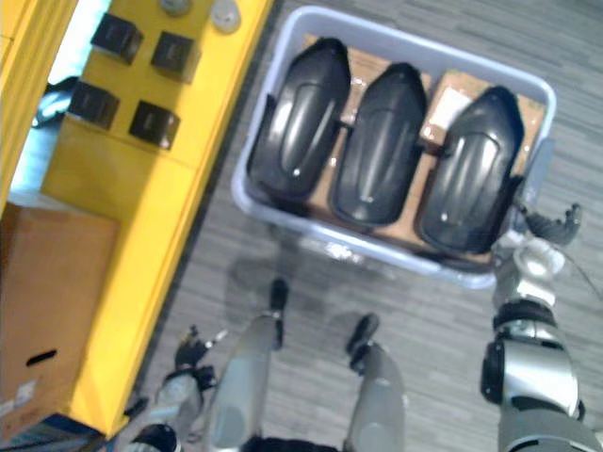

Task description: Walk over and take plastic housings, then place them on the shelf

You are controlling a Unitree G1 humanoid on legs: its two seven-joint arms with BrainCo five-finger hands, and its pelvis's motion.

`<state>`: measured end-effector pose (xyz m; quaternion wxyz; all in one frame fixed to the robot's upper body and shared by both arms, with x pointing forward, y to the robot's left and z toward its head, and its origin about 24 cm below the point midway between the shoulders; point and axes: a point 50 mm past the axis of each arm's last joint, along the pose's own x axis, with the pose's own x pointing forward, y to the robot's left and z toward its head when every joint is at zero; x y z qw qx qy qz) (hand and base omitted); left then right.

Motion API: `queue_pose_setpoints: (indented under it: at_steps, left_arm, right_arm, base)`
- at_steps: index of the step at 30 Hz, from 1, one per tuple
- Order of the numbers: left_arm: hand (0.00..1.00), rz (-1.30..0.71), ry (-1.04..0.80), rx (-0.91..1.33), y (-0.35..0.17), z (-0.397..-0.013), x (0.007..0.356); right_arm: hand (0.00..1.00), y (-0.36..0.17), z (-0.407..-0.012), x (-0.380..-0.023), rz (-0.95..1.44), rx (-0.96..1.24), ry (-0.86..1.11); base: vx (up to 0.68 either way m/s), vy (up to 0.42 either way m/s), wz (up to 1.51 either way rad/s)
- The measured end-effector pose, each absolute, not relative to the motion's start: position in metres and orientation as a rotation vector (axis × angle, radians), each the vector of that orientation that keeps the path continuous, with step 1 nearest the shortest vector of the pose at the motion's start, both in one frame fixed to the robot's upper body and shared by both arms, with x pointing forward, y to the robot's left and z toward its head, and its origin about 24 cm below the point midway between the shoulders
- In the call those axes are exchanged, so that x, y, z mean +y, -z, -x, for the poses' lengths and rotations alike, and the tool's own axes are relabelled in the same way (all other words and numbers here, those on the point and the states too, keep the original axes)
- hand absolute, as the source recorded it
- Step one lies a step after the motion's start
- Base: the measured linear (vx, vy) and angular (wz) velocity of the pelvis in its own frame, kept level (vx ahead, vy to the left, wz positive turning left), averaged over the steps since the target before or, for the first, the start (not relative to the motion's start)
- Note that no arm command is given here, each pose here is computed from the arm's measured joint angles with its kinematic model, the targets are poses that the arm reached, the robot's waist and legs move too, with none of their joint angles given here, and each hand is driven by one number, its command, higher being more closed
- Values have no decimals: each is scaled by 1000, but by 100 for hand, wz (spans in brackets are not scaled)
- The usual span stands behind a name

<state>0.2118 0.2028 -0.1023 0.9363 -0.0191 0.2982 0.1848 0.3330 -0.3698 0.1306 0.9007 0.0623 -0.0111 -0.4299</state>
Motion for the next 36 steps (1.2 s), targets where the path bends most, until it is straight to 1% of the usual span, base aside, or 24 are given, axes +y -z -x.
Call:
queue_pose_setpoints:
  at_steps: [2, 7, 15, 16, 21, 25, 28, 32, 36]
  left_arm:
    - [0, 67, -373, 612, 103, -211, 200]
    - [0, 82, -369, 600, 103, -212, 199]
    - [0, 97, -371, 596, 103, -212, 198]
    - [0, 97, -370, 596, 103, -212, 198]
    - [0, 101, -365, 595, 103, -212, 197]
    - [0, 129, -354, 585, 101, -214, 196]
    - [0, 152, -348, 578, 101, -213, 194]
    - [0, 160, -344, 586, 103, -210, 193]
    - [0, 179, -326, 565, 100, -210, 189]
  right_arm:
    - [0, -134, -338, -364, -79, -16, 857]
    - [0, -143, -343, -359, -44, -46, 825]
    - [0, -142, -345, -359, -1, 27, 758]
    - [100, -142, -345, -360, 11, 48, 746]
    - [100, -148, -345, -367, 115, 148, 758]
    - [100, -148, -339, -378, 224, 280, 802]
    - [100, -142, -338, -377, 264, 375, 797]
    - [100, -135, -334, -380, 338, 441, 793]
    - [100, -127, -335, -375, 377, 460, 778]
  base:
    - [0, 0, 0]
    - [0, 0, 0]
    - [0, 0, 0]
    - [0, 0, 0]
    - [-22, -14, 9]
    - [5, -31, 8]
    - [19, -32, 14]
    - [18, -21, 6]
    - [0, 0, 0]
